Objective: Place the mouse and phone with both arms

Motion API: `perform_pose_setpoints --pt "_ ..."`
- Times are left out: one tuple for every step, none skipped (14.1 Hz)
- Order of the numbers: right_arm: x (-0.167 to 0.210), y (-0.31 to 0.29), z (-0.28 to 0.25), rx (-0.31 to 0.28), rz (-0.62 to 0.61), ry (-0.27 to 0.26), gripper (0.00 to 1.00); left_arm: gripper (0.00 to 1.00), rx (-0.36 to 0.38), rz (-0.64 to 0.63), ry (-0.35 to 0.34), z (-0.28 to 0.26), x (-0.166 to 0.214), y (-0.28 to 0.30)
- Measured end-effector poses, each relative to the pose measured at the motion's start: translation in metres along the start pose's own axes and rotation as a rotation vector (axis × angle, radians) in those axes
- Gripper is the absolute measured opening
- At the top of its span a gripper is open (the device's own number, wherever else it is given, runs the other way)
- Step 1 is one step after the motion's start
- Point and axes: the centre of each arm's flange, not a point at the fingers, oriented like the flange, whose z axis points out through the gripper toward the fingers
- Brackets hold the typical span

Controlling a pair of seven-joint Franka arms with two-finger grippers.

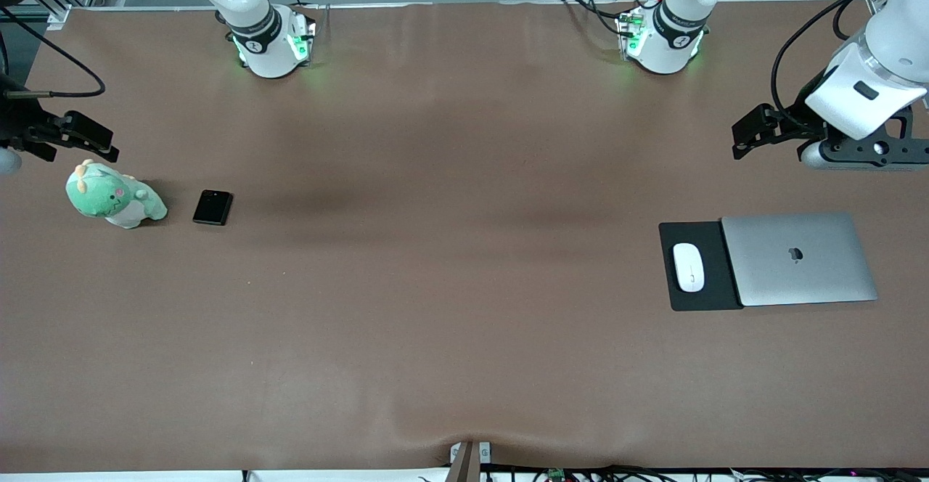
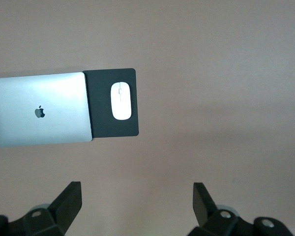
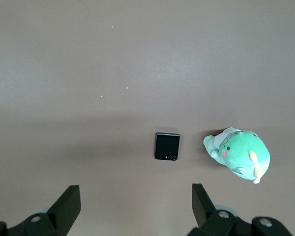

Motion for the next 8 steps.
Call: perform_pose_setpoints --pt "0.0 0.0 0.0 0.0 0.0 0.001 1.0 1.0 0.0 0.0 -0.001 0.0 0.0 0.0" --pt "0.0 0.001 0.0 0.0 0.0 0.001 1.0 1.0 0.0 0.0 -0.001 0.001 0.0 0.0" --pt "0.0 0.005 0.0 0.0 -0.005 0.001 1.0 1.0 0.0 0.0 -0.001 0.001 0.0 0.0" --pt "0.0 0.009 0.0 0.0 -0.014 0.001 1.0 1.0 0.0 -0.001 -0.001 0.001 0.0 -0.001" --pt "0.0 0.013 0.0 0.001 -0.019 0.001 1.0 1.0 0.0 -0.002 -0.001 0.001 0.001 -0.001" --pt "-0.001 0.017 0.0 0.001 -0.021 0.001 1.0 1.0 0.0 -0.002 -0.001 0.001 0.001 -0.001" --pt "-0.001 0.019 0.0 0.001 -0.027 0.002 1.0 1.0 0.0 -0.002 -0.001 0.001 0.001 -0.001" --pt "-0.001 0.02 -0.001 0.002 -0.029 0.003 1.0 1.0 0.0 -0.002 -0.001 0.001 0.001 -0.001"
